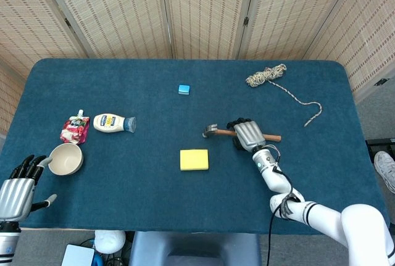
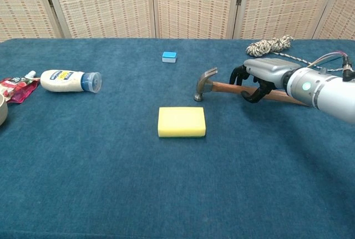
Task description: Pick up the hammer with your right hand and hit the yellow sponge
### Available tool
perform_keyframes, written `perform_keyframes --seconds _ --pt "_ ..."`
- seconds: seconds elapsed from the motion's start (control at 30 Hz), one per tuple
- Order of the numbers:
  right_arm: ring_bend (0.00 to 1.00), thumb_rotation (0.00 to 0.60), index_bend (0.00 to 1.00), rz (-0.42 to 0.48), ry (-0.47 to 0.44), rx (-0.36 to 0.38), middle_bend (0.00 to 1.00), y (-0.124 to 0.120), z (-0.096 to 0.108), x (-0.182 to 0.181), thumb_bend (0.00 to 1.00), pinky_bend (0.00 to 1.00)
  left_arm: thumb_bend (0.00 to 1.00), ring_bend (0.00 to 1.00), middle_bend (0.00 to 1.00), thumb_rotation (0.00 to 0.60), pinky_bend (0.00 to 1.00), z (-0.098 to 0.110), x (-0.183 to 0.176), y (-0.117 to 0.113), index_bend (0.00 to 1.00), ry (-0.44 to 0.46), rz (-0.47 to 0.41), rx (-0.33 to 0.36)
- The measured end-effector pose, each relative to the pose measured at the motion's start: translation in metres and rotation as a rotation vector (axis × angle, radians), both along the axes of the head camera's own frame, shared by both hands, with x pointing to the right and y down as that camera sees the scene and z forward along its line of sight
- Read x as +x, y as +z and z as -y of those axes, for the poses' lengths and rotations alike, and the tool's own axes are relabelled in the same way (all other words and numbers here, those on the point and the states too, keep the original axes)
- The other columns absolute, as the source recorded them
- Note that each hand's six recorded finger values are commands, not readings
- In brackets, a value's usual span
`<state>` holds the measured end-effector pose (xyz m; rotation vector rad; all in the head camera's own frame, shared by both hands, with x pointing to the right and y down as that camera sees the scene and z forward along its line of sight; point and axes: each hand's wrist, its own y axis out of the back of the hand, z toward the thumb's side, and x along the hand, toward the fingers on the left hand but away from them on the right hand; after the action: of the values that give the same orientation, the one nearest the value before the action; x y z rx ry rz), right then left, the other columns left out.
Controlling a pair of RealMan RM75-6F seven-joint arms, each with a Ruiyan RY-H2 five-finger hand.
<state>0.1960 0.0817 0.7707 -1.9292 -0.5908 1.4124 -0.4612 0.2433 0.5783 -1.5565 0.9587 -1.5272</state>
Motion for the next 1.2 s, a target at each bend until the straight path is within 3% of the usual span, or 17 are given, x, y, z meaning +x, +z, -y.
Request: perform_keyframes --seconds 0.47,0.6,0.8,1.2 --pt "0.25 0.6 0.34 0.004 0.005 0.001 0.37 0.006 -0.001 -0.013 0.61 0.27 0.11 0.11 0.18 0.6 0.25 -0.001 -0.005 0.0 0.2 -0.01 0.009 -0.003" --pt "0.25 0.6 0.34 0.005 0.013 0.009 0.37 0.007 -0.001 -0.013 0.54 0.27 0.11 0.11 0.18 0.6 0.25 -0.001 -0.005 0.001 0.2 -0.009 0.011 -0.009" --pt "0.25 0.6 0.35 0.001 0.025 0.02 0.38 0.008 0.0 -0.014 0.36 0.28 0.11 0.11 0.18 0.6 0.25 -0.001 -0.005 0.002 0.2 -0.008 0.009 -0.014" --pt "0.3 0.6 0.44 0.013 0.038 0.04 0.44 0.007 0.002 -0.02 0.39 0.32 0.11 0.11 0.18 0.6 0.25 -0.001 -0.006 0.004 0.2 -0.01 0.011 -0.018"
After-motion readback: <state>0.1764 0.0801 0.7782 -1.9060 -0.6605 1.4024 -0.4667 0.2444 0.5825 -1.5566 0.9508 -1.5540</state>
